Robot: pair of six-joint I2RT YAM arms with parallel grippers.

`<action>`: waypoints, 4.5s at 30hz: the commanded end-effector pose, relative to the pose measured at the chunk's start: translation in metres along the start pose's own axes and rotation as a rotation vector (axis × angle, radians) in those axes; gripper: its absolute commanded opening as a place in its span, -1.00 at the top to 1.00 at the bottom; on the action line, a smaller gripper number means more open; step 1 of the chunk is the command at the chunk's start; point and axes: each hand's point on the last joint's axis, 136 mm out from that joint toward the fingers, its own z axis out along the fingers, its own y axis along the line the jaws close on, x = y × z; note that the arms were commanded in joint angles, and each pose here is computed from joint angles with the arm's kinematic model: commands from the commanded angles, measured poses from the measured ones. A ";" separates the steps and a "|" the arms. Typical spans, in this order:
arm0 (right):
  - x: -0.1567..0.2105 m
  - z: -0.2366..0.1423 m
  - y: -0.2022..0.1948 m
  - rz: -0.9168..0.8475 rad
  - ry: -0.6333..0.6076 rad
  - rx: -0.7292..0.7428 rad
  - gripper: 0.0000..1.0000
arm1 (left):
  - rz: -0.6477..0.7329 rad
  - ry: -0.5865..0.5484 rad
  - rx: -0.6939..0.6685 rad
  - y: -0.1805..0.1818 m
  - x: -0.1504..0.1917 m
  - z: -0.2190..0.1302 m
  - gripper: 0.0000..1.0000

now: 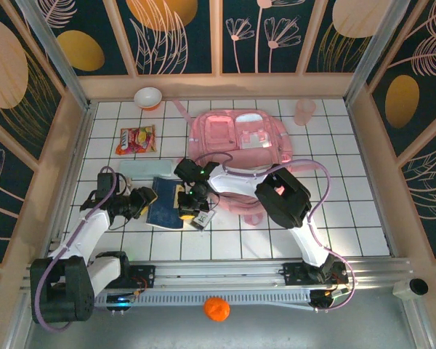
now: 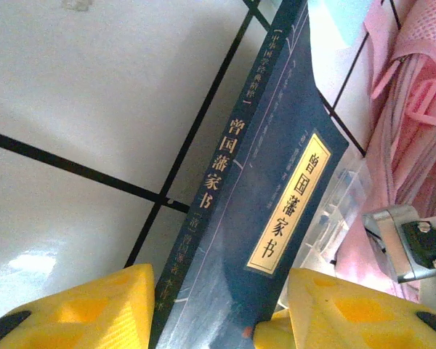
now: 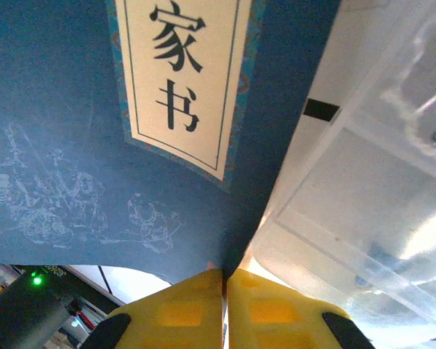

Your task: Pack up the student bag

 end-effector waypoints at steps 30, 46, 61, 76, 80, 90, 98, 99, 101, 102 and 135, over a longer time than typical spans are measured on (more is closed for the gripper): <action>-0.034 -0.031 0.023 -0.033 -0.173 -0.127 0.77 | 0.055 0.104 0.004 -0.014 0.016 -0.007 0.51; -0.053 -0.185 0.055 -0.069 -0.588 -0.343 0.12 | 0.275 -0.117 0.227 -0.112 -0.032 -0.064 1.00; -0.001 -0.383 0.051 -0.444 -1.235 -0.549 0.01 | 0.864 -0.232 0.944 -0.293 0.003 -0.184 1.00; 0.035 -0.433 0.070 -0.686 -1.271 -0.764 -0.39 | 0.975 -0.096 1.229 -0.360 0.055 -0.200 1.00; 0.030 -0.429 0.073 -0.684 -1.238 -0.801 -0.40 | 0.980 -0.088 1.266 -0.371 0.064 -0.203 1.00; 0.053 -0.430 0.081 -0.822 -1.123 -0.990 -0.39 | 0.961 -0.072 1.293 -0.380 0.067 -0.199 1.00; 0.050 -0.423 0.089 -0.859 -1.041 -1.037 -0.20 | 0.957 -0.045 1.297 -0.386 0.071 -0.191 1.00; 0.049 -0.422 0.089 -0.859 -1.038 -1.037 -0.15 | 0.954 -0.045 1.294 -0.386 0.071 -0.189 1.00; 0.049 -0.421 0.089 -0.867 -1.032 -1.041 0.09 | 0.947 -0.043 1.283 -0.385 0.071 -0.185 1.00; 0.049 -0.420 0.089 -0.868 -1.031 -1.042 0.21 | 0.943 -0.039 1.277 -0.384 0.071 -0.182 1.00; 0.044 -0.410 -0.039 -0.853 -1.128 -0.035 1.00 | 1.907 -0.456 0.668 -0.334 0.054 -0.143 -0.63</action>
